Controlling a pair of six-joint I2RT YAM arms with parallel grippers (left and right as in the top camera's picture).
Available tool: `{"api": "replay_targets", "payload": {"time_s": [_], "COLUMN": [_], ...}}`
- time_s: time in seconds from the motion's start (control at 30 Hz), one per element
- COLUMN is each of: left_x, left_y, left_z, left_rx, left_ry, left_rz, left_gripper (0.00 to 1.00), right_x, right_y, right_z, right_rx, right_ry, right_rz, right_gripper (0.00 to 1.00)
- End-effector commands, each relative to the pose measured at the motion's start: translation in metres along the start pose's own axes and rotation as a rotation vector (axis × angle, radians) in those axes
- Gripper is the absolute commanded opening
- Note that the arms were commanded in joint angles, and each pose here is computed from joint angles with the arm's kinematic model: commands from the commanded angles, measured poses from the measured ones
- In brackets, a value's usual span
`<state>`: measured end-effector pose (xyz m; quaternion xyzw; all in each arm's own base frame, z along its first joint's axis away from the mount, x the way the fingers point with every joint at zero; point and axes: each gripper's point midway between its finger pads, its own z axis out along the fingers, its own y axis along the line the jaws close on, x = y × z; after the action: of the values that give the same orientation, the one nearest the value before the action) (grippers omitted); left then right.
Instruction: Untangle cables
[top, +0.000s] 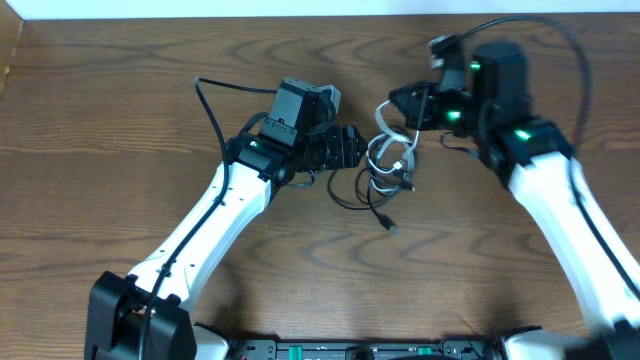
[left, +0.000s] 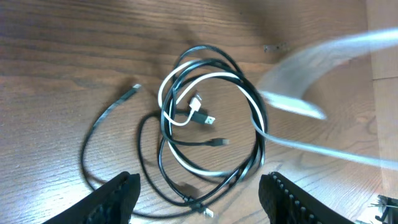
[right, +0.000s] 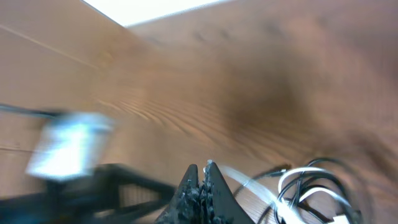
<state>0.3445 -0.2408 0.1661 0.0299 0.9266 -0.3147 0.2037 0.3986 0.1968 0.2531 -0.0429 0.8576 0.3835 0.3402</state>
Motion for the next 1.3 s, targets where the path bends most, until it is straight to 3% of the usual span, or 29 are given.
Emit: {"api": "replay_targets", "payload": {"time_s": [0.0,0.27,0.73,0.83,1.03,1.27], "left_x": [-0.003,0.003,0.062,0.070,0.079,0.084], "left_y": [0.001,-0.002,-0.003,-0.013,-0.024,-0.034], "left_z": [0.001,0.002,0.048,0.050,0.062,0.089], "left_rx": [-0.008,0.009,0.092,0.128,0.055,-0.052], "left_ry": [-0.006,0.022,0.226,0.248,0.209,0.115], "left_rz": [0.025,0.021,0.009,0.080,0.214,0.363], "left_gripper": [0.66,0.66,0.64,0.63,0.63,0.63], "right_x": [-0.027,-0.034,-0.020,-0.015,-0.002,0.001], "right_y": [0.042,0.044,0.022,0.005,-0.030,-0.075], "right_z": [-0.052,-0.094,-0.093,-0.095,-0.104,-0.132], "right_rx": [-0.057,0.051,0.151,0.241,0.418,0.605], "right_ry": [-0.126,-0.236,-0.196,-0.194,-0.161,-0.169], "right_rz": [-0.003,0.051,0.095,0.102,0.107,0.144], "right_gripper": [0.01,0.01,0.01,0.01,0.36,0.41]}}
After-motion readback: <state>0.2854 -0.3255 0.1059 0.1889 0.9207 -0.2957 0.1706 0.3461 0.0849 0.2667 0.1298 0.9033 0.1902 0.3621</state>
